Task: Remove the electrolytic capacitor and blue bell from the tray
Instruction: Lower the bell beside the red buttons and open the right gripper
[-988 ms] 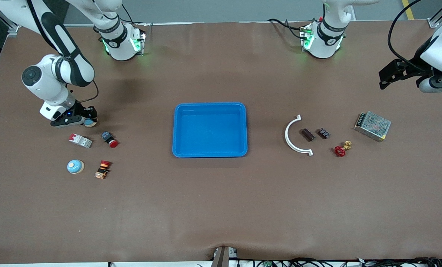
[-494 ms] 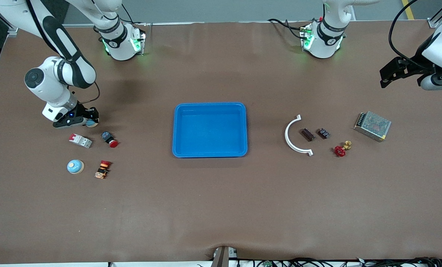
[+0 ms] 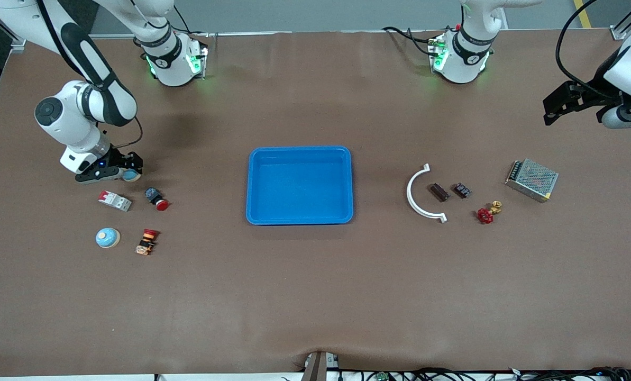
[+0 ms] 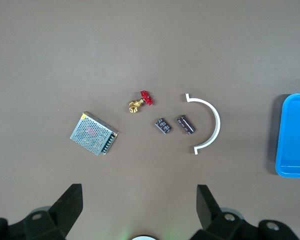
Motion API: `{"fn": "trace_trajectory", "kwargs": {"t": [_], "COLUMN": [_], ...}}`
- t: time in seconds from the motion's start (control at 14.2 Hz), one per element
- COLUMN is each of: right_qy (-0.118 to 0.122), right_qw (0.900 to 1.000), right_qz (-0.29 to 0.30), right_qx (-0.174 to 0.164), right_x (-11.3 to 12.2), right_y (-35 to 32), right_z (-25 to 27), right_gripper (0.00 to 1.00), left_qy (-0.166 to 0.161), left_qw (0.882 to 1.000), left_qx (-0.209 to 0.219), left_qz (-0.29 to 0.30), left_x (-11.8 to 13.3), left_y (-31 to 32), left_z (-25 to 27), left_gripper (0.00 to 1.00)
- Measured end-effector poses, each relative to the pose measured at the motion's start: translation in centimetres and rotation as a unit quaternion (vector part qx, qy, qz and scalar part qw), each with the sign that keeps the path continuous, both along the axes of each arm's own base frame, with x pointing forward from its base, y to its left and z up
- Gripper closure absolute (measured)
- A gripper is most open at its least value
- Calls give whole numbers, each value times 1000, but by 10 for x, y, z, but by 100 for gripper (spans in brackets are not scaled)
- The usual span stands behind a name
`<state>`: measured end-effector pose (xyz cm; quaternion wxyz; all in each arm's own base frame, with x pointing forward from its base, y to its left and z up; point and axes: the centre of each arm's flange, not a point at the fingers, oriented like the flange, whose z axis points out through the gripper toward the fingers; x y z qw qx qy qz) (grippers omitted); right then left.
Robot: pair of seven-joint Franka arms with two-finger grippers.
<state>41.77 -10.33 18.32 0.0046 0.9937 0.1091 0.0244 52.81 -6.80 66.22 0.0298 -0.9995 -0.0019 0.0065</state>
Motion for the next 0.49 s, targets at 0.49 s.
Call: {"fn": "trace_trajectory", "kwargs": {"t": [0.49], "right_qy": [28], "right_qw": [1000], "right_qz": [2], "right_qx": [6], "right_x": [15], "right_y": [-3], "right_z": [19], "right_gripper": [0], "left_qy": [0], "left_qw": [1000], "left_qx": [-2], "left_qz": [0], "left_x": [0], "left_y": [0], "left_z": [0], "left_gripper": [0]}}
